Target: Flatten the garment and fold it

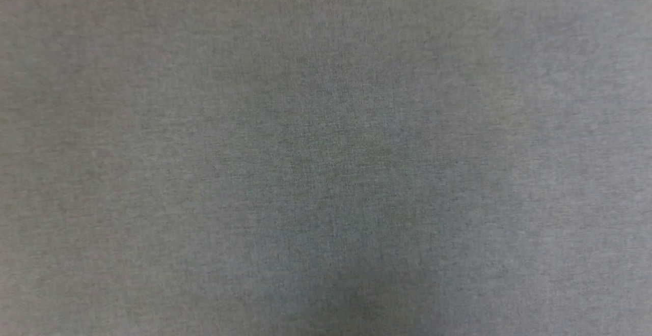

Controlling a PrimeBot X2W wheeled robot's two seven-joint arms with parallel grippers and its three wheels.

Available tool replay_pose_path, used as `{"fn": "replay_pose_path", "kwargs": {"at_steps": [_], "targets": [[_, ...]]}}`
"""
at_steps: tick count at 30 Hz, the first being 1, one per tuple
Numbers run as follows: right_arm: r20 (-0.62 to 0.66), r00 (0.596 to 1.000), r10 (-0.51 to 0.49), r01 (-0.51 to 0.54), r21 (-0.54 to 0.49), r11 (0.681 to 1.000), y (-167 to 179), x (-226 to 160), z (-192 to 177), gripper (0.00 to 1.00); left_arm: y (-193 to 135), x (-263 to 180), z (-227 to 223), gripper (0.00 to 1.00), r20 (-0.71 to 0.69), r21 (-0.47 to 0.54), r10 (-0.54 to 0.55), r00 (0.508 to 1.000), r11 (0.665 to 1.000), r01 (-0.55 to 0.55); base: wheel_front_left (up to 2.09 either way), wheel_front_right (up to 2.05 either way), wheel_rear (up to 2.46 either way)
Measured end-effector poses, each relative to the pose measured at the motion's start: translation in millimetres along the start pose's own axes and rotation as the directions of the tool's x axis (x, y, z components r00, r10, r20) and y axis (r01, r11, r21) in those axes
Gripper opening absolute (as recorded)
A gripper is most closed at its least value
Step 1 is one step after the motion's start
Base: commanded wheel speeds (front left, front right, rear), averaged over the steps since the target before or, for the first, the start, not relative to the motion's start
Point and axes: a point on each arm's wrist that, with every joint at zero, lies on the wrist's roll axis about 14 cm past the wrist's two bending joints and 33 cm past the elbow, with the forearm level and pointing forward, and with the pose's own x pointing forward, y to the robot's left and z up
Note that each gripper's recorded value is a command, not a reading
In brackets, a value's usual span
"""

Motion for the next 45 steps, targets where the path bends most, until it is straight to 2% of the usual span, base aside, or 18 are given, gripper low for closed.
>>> {"fn": "replay_pose_path", "kwargs": {"at_steps": [6, 11, 13, 17, 22, 26, 31, 37, 45], "targets": [[-0.108, 0.994, 0.009, -0.008, 0.008, 1.000, 3, 7, -65, 0.00, -3, -5, -70, 0.00, -0.107, -0.021, -0.017, 0.994, 1.000, 0.015, 0.00, 0.00, 0.00], [-0.198, 0.980, 0.025, -0.011, 0.071, 0.997, 15, -5, -123, 0.00, -1, -41, -136, 0.00, -0.230, -0.074, -0.019, 0.973, 0.997, 0.002, 0.00, 0.00, 0.00], [-0.258, 0.965, 0.045, -0.021, 0.094, 0.995, 26, -21, -153, 0.00, -5, -68, -167, 0.00, -0.294, -0.101, -0.024, 0.955, 0.995, -0.006, 0.00, 0.00, 0.00], [-0.347, 0.934, 0.087, -0.043, 0.132, 0.990, 46, -55, -189, 0.00, -20, -127, -211, 0.00, -0.412, -0.133, -0.040, 0.910, 0.991, -0.017, 0.00, 0.00, 0.00], [-0.436, 0.890, 0.134, -0.074, 0.152, 0.986, 64, -103, -214, 0.00, -48, -206, -235, 0.00, -0.538, -0.186, -0.099, 0.837, 0.982, -0.004, 0.00, 0.00, 0.00], [-0.498, 0.849, 0.177, -0.104, 0.170, 0.980, 77, -146, -225, 0.00, -55, -279, -240, 0.00, -0.655, -0.191, -0.119, 0.746, 0.982, -0.012, 0.00, 0.00, 0.00], [-0.571, 0.783, 0.247, -0.165, 0.191, 0.968, 95, -199, -226, 0.00, -60, -357, -221, 0.00, -0.764, -0.205, -0.144, 0.629, 0.978, -0.025, 0.00, 0.00, 0.00], [-0.650, 0.701, 0.292, -0.243, 0.168, 0.956, 101, -249, -219, 0.00, -60, -422, -186, 0.00, -0.843, -0.208, -0.163, 0.513, 0.978, -0.032, 0.00, 0.00, 0.00], [-0.738, 0.600, 0.308, -0.295, 0.154, 0.943, 98, -300, -211, 0.00, -78, -483, -150, 0.00, -0.895, -0.282, -0.239, 0.377, 0.957, -0.062, 0.00, 0.00, 0.00]]}}
